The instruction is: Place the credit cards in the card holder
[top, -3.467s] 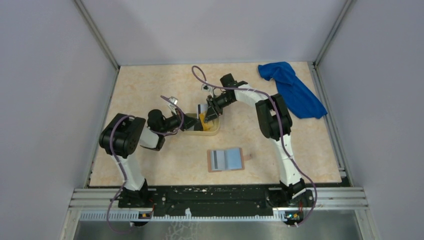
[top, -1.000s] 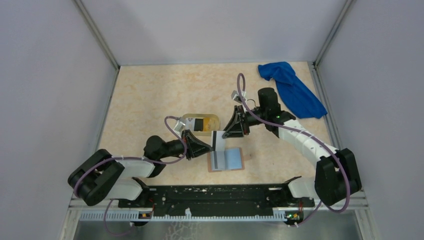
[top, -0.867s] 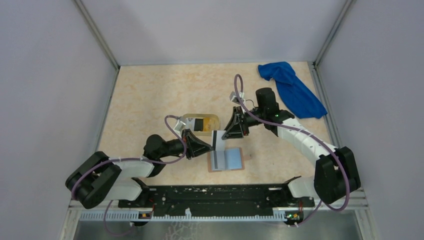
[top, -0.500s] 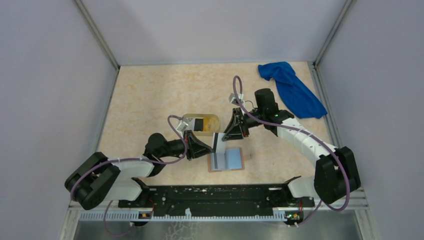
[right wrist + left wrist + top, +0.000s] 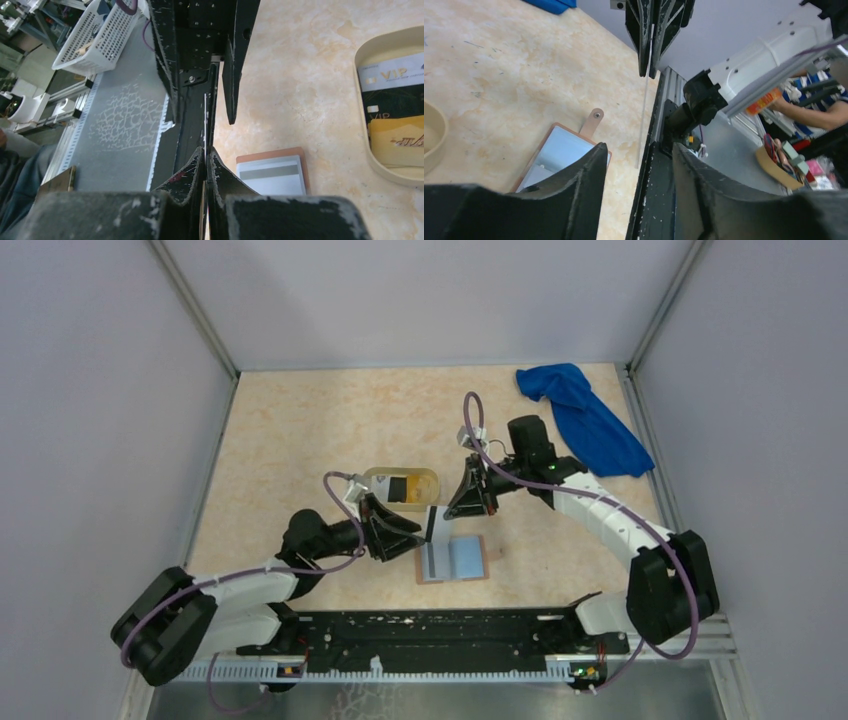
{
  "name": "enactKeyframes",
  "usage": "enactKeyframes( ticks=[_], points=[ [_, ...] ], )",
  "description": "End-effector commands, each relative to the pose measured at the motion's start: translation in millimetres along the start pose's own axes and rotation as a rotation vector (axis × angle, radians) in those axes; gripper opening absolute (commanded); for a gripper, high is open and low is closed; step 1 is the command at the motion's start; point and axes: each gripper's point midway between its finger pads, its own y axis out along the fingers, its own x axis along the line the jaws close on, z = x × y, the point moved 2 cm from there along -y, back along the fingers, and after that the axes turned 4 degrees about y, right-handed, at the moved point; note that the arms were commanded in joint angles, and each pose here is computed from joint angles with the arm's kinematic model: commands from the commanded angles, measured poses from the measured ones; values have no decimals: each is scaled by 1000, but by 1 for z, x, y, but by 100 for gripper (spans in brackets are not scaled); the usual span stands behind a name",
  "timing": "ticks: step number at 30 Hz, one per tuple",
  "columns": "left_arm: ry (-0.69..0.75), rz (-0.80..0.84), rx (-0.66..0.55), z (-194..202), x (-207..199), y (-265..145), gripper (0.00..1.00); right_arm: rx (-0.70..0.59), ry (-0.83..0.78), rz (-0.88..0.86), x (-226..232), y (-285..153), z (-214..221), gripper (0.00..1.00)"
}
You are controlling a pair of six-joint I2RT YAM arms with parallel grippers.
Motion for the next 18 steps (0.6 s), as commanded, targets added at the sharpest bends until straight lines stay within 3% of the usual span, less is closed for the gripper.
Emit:
enactKeyframes(
  ticks=[1, 6, 11, 18],
  points=[
    [37, -140, -55, -5, 13, -13, 64, -50, -41, 8, -5, -3, -7, 0],
    [72, -282, -111, -3, 26, -37, 97, -30, 0, 90, -19, -6, 17, 0],
    [12, -355, -188, 3, 33, -55, 99, 3, 22, 124, -21, -8, 53, 0],
    [-67, -361, -156, 30, 37, -64, 99, -52, 99, 75, -23, -9, 80, 0]
  ],
)
